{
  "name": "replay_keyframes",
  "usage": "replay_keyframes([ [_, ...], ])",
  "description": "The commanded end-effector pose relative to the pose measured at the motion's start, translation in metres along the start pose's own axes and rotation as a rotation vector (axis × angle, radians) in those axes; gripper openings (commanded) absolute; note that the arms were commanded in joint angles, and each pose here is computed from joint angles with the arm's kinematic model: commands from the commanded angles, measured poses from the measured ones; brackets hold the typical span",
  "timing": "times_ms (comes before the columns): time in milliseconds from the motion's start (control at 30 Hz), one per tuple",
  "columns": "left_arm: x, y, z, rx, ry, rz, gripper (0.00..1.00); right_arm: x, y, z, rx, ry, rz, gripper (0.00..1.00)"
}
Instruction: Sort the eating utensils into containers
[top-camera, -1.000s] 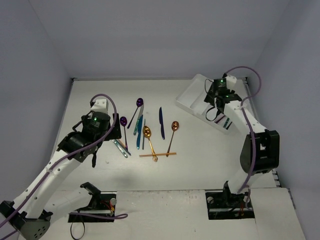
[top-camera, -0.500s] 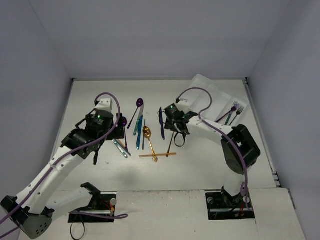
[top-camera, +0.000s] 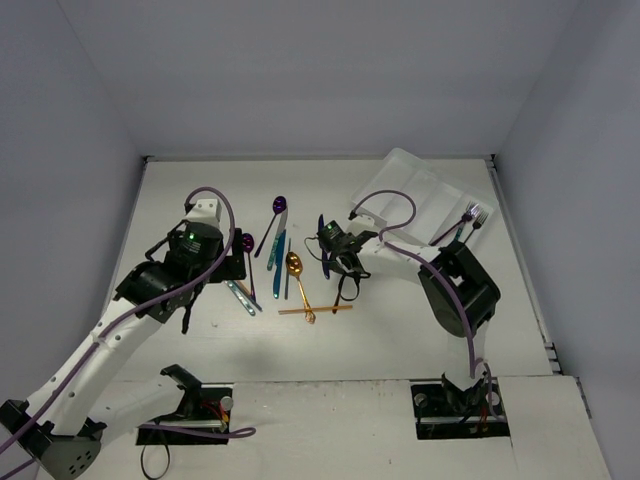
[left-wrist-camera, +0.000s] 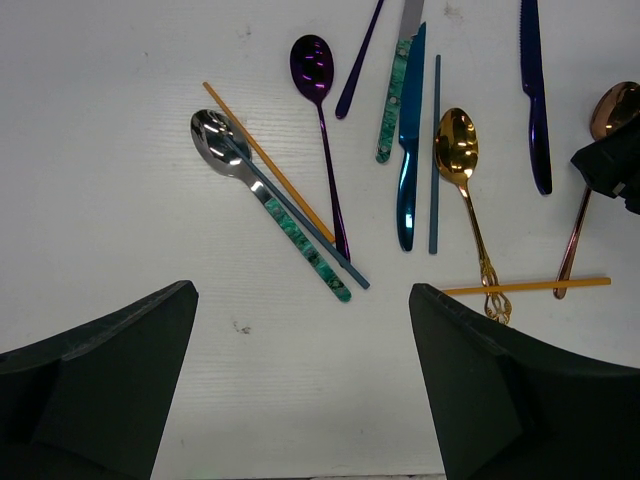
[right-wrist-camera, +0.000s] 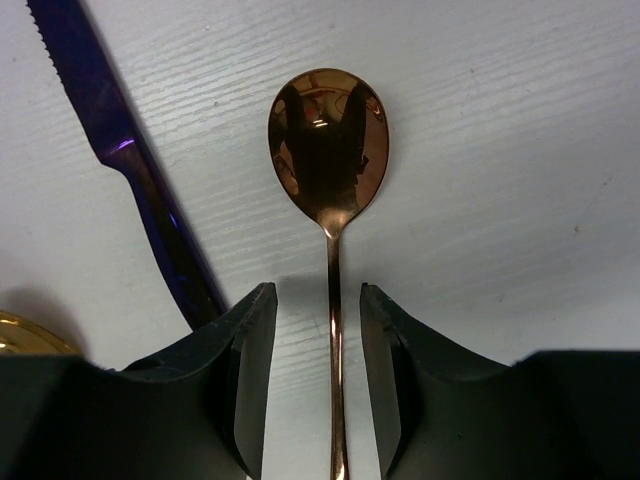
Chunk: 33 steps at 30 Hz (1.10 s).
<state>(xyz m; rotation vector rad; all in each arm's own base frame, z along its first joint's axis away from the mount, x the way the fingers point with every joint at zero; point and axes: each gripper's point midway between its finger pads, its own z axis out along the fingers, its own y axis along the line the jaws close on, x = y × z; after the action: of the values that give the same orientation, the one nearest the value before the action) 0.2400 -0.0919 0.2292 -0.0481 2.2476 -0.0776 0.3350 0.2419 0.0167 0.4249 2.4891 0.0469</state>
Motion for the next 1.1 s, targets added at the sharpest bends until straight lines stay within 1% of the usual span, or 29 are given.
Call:
replay_keyframes([
  [0, -0.013, 0.000, -0.010, 0.016, -0.039, -0.021, 0.85, -0.001, -0.002, 0.008, 0.047, -0.031, 0.024, 0.36],
  [133, -0.013, 0.002, -0.012, 0.014, -0.045, -0.025, 0.85, 0.006, -0.004, 0.016, 0.064, -0.013, 0.020, 0.32],
  [233, -0.013, 0.003, -0.014, 0.011, -0.048, -0.024, 0.85, 0.011, -0.006, 0.020, 0.075, -0.003, 0.010, 0.27],
  [333, -0.012, 0.005, -0.014, 0.004, -0.048, -0.023, 0.85, 0.010, -0.007, 0.022, 0.085, -0.006, 0.005, 0.19],
  [467, -0.012, 0.006, -0.015, 0.001, -0.051, -0.024, 0.85, -0.002, -0.005, 0.023, 0.088, -0.029, -0.003, 0.07],
  [500, -0.012, 0.007, -0.016, 0.001, -0.054, -0.025, 0.85, -0.008, -0.004, 0.023, 0.086, -0.040, -0.006, 0.03],
  [567, -0.012, 0.007, -0.016, -0.002, -0.054, -0.025, 0.85, -0.028, 0.002, 0.020, 0.072, -0.073, -0.002, 0.00],
  [633, -0.013, 0.008, -0.016, -0.004, -0.055, -0.025, 0.85, -0.053, 0.010, 0.012, 0.051, -0.118, 0.003, 0.00],
  [767, -0.015, 0.008, -0.016, -0.006, -0.059, -0.029, 0.85, -0.107, 0.023, -0.017, 0.007, -0.233, -0.008, 0.00],
  [900, -0.015, 0.008, -0.016, -0.012, -0.062, -0.033, 0.85, -0.157, 0.033, -0.057, -0.023, -0.362, -0.022, 0.00],
  [1067, -0.015, 0.008, -0.015, -0.013, -0.060, -0.036, 0.85, -0.194, 0.033, -0.089, -0.029, -0.459, -0.025, 0.00],
])
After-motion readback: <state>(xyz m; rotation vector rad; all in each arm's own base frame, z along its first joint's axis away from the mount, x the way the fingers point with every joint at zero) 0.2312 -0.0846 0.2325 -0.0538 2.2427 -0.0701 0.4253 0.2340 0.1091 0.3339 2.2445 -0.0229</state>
